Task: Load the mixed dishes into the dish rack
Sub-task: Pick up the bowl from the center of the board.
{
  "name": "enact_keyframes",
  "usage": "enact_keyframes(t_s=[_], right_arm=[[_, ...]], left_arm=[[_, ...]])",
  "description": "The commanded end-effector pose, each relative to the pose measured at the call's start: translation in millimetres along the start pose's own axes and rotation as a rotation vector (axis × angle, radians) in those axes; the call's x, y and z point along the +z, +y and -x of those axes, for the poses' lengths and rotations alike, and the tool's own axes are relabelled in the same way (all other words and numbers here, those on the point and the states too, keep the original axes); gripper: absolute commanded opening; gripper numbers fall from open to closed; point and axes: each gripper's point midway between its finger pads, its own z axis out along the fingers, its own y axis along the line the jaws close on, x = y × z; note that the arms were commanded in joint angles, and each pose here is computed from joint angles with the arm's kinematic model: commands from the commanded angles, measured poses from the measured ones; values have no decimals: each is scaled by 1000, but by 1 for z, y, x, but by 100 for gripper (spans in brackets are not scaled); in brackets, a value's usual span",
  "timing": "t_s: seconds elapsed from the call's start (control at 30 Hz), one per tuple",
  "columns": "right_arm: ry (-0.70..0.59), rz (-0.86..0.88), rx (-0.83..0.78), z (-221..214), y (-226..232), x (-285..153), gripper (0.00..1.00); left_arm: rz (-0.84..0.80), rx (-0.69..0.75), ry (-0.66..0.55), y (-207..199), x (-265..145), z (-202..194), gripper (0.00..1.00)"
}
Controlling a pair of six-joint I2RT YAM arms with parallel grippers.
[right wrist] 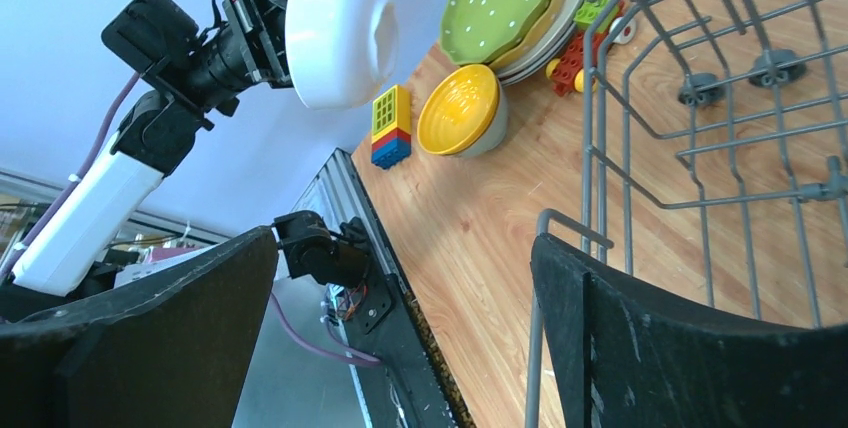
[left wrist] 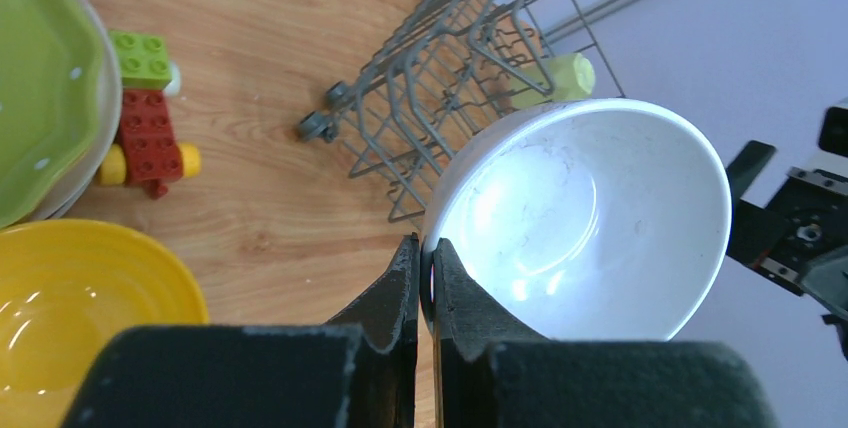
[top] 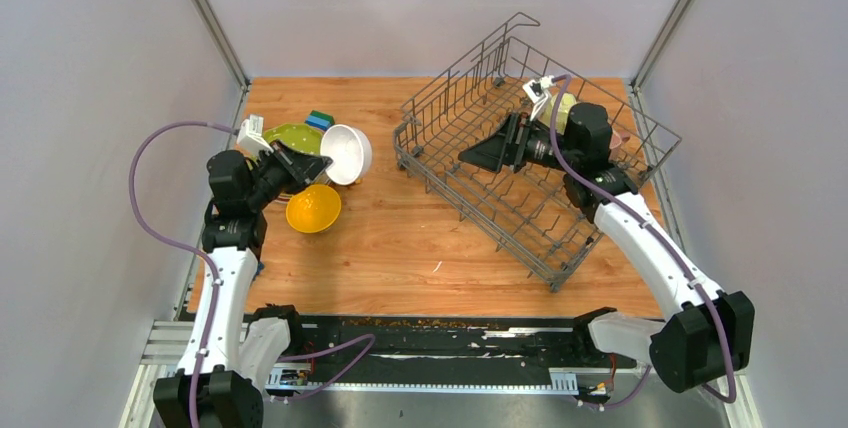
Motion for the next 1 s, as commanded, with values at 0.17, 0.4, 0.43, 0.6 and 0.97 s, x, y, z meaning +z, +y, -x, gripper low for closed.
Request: enact_keyframes(t_s=[0.17,0.4,0.43,0.6,0.97], right_arm=[[18,125,-82,2,43,23,100],[18,119,-125,-3,57,41,98],[18,110,-130,-4,58,44,97],[53,94,-114,-9,61,60,94],[139,154,-23,-21,69,90,99]], left_arm=[[-222,41,-31,-46,0,11,0],[-242,33,0,-58,12,-2,0],[-256,29,11,-63,14,-5,0],[-296,12,31,-72,20,-13,0],[-345,15,55,-83,25,-19,0]])
